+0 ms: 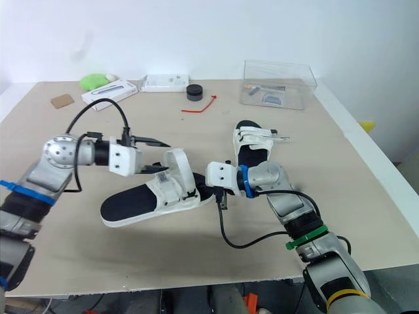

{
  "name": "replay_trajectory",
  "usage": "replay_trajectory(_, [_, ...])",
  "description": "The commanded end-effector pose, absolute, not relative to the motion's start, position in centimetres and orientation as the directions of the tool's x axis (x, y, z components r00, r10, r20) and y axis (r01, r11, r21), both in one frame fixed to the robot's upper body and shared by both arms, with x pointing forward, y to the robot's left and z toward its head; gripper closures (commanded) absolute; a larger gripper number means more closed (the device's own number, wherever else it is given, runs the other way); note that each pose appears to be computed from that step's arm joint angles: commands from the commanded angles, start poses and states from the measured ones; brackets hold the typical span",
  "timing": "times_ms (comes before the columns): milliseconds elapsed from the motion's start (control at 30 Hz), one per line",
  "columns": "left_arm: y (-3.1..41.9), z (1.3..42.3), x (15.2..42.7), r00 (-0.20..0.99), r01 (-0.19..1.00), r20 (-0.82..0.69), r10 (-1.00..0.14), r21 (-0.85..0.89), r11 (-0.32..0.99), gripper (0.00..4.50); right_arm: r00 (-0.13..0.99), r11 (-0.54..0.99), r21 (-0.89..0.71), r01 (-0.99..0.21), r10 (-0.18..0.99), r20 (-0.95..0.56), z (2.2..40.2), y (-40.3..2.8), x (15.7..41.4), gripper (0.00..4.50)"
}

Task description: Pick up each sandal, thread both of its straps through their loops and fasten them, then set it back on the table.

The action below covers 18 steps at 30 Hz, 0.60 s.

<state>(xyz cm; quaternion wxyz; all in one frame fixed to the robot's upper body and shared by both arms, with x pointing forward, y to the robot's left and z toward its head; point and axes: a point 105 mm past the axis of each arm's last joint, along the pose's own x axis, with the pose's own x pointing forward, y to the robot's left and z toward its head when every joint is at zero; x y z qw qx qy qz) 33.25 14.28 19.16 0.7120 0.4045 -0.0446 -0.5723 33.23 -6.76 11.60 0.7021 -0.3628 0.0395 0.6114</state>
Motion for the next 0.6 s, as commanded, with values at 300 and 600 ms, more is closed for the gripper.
replay_trajectory(300, [12.3, 22.7, 23.3, 0.040, 0.919, -0.103, -0.994, -0.388, 0.077, 1.75, 0.203, -0.038, -0.351, -0.936, 0.756, -0.622, 7.7, -8.2, 32.5, 4.50])
replay_trajectory(600, [10.1, 17.5, 24.0, 0.292, 0.852, -0.152, -0.944, -0.406, 0.329, 1.75, 0.199, -0.038, -0.345, -0.938, 0.757, -0.623, 7.8, -8.1, 32.4, 4.50])
